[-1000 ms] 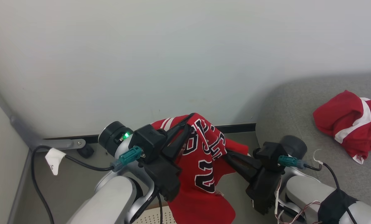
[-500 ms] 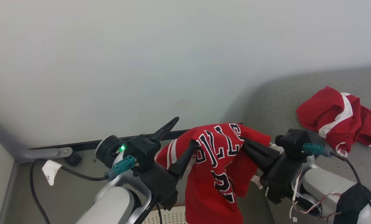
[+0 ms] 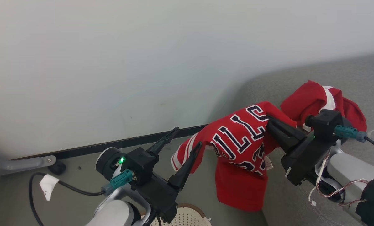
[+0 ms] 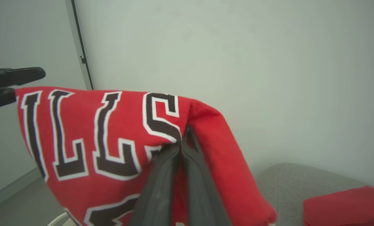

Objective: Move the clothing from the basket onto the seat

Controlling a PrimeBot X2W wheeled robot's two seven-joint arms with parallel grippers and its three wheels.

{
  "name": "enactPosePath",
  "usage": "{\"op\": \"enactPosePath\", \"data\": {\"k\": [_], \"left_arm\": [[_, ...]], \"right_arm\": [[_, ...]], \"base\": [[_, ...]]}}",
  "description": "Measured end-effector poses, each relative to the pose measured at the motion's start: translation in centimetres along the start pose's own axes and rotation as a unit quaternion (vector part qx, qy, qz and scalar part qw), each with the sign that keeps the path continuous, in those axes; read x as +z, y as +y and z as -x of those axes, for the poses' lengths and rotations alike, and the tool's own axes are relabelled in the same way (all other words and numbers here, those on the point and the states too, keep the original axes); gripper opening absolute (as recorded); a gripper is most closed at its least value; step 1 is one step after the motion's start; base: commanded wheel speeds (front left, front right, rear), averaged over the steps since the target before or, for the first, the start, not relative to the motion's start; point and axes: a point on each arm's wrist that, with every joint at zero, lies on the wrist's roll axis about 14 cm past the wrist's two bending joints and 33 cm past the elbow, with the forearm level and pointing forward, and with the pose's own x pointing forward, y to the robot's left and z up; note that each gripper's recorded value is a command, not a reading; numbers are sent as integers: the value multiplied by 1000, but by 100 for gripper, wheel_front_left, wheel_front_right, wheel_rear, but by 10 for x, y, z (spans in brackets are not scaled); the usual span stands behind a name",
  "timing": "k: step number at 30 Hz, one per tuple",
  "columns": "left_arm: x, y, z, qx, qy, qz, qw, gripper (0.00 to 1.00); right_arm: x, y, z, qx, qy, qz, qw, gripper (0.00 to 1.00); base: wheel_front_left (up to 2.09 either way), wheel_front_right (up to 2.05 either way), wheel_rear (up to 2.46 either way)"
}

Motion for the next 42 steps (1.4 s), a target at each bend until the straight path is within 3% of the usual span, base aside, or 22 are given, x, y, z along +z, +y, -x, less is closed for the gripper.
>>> {"op": "enactPosePath", "data": {"k": [9, 18, 42], "left_arm": [[-10, -10, -10, -20, 6, 9, 1000, 100], [-12, -28, -22, -54, 2, 17, 998, 100], [-38, -120, -46, -201, 22, 63, 977, 100]], "right_arm": [[5, -44, 34, -69, -2, 8, 998, 0], [7, -67, 63, -111, -2, 16, 994, 0], [11, -111, 160, -237, 13, 44, 970, 0]], "base": [[0, 0, 0], [0, 0, 0], [0, 0, 0]]}}
